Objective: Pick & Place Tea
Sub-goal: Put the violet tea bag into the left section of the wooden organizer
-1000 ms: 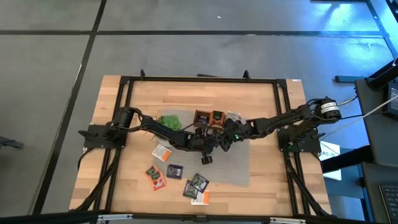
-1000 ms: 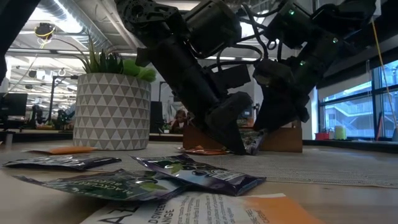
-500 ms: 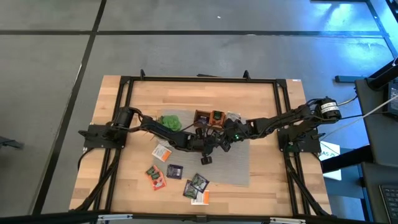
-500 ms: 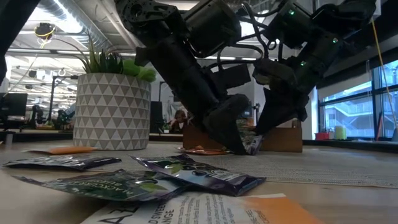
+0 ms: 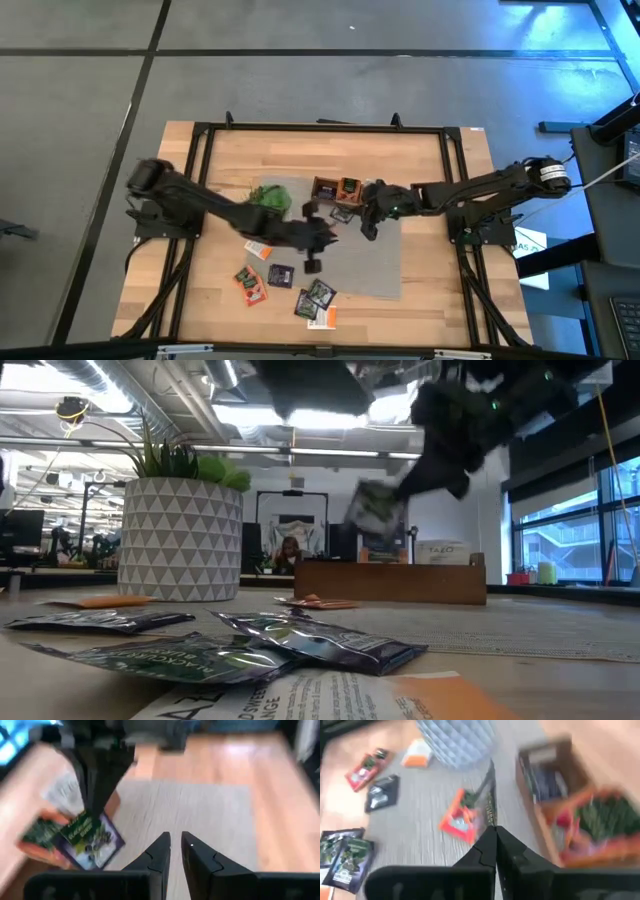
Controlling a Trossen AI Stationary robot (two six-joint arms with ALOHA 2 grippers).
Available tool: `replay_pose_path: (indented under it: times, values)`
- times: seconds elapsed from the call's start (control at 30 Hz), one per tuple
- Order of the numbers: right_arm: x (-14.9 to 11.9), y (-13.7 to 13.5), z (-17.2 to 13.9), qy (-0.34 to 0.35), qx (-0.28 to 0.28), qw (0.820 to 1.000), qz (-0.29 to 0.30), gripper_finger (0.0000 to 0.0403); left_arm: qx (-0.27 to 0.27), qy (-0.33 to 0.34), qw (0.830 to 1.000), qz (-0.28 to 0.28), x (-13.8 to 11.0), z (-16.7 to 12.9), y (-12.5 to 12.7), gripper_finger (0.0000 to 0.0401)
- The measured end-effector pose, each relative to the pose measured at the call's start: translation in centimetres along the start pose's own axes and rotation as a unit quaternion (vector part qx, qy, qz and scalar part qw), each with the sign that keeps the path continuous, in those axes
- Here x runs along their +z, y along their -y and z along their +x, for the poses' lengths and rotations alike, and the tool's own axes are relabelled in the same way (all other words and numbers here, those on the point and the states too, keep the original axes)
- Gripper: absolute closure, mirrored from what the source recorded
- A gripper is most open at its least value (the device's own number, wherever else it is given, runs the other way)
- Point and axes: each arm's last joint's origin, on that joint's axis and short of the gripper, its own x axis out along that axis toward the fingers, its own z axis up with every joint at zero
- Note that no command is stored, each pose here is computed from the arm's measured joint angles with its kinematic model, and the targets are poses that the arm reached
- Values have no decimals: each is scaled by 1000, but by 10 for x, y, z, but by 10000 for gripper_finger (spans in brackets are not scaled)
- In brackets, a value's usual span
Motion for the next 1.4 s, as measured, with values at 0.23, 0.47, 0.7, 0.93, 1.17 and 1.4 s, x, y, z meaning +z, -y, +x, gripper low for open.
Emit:
replay_pose_path:
  times: [0.23, 0.47, 0.7, 0.93, 1.17, 1.4]
  values:
    - [34, -14, 2, 41, -11, 995, -95, 399, -24, 96, 995, -16, -5, -54, 12, 360]
    - [55, -18, 29, 39, -118, 970, -207, 399, 22, 99, 995, -14, -27, -70, 21, 359]
    - [46, -2, 70, -30, -159, 962, -220, 400, 52, 94, 994, 1, -34, -71, 26, 361]
    - [36, 13, 92, -65, -209, 946, -238, 400, 53, 91, 994, 4, -35, -71, 26, 357]
    - [45, 13, 83, -47, -240, 940, -236, 400, 54, 89, 995, 6, -35, -71, 26, 360]
    - [51, 12, 82, -51, -247, 936, -247, 400, 55, 88, 995, 6, -35, -71, 26, 360]
